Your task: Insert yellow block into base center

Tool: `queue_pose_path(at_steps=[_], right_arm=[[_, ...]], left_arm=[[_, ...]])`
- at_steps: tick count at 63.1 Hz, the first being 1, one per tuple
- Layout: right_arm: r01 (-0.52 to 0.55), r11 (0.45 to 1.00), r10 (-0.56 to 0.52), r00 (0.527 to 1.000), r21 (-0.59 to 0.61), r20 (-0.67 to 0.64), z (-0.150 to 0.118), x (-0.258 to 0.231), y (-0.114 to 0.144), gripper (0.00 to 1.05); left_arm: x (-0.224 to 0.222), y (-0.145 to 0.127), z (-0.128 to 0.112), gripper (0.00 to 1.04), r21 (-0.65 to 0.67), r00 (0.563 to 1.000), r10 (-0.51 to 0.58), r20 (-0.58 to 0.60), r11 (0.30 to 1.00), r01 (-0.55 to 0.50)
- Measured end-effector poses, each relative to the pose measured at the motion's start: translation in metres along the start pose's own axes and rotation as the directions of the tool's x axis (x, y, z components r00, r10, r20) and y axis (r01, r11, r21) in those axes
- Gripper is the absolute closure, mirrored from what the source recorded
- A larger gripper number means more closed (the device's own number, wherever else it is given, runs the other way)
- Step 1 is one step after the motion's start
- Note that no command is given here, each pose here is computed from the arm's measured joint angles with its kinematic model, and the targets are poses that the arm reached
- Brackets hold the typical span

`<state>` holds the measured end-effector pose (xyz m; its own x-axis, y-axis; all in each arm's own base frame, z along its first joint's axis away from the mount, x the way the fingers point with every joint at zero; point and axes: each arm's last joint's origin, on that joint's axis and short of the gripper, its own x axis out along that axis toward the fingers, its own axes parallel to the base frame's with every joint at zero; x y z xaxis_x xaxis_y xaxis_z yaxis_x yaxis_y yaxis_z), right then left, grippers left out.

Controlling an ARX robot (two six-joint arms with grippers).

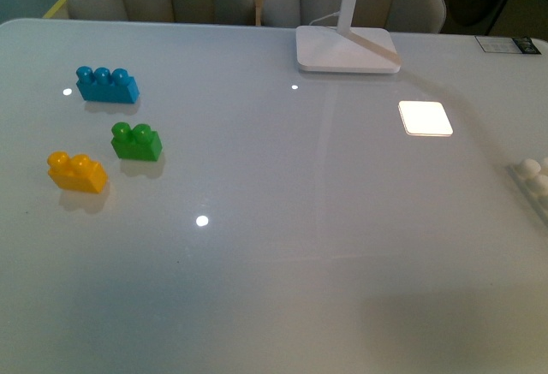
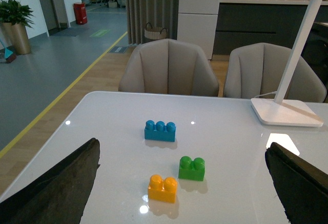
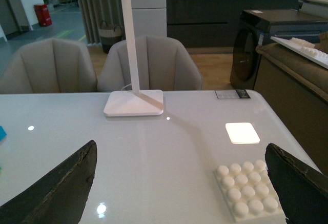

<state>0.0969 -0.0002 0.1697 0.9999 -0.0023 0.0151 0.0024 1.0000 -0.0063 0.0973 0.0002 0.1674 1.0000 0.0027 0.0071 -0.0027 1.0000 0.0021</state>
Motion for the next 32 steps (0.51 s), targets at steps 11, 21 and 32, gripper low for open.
queue_pose_path(at_steps=[11, 21, 32], right_arm=[[0.0, 1.0, 0.0, 1.0, 0.0, 0.0, 0.0, 0.0, 0.0, 0.09], [0.039, 0.998, -0.032, 0.992, 0.056, -0.125, -0.002, 0.001, -0.001, 0.09], [0.142, 0.98, -0.087, 0.938, 0.142, -0.334, -0.014, 0.027, -0.023, 0.09]], left_arm=[[0.0, 0.0, 0.0, 0.07, 0.0, 1.0, 0.0, 0.0, 1.0, 0.0], [0.0, 0.0, 0.0, 0.07, 0.0, 1.0, 0.0, 0.0, 1.0, 0.0], [0.0, 0.0, 0.0, 0.07, 0.0, 1.0, 0.0, 0.0, 1.0, 0.0]])
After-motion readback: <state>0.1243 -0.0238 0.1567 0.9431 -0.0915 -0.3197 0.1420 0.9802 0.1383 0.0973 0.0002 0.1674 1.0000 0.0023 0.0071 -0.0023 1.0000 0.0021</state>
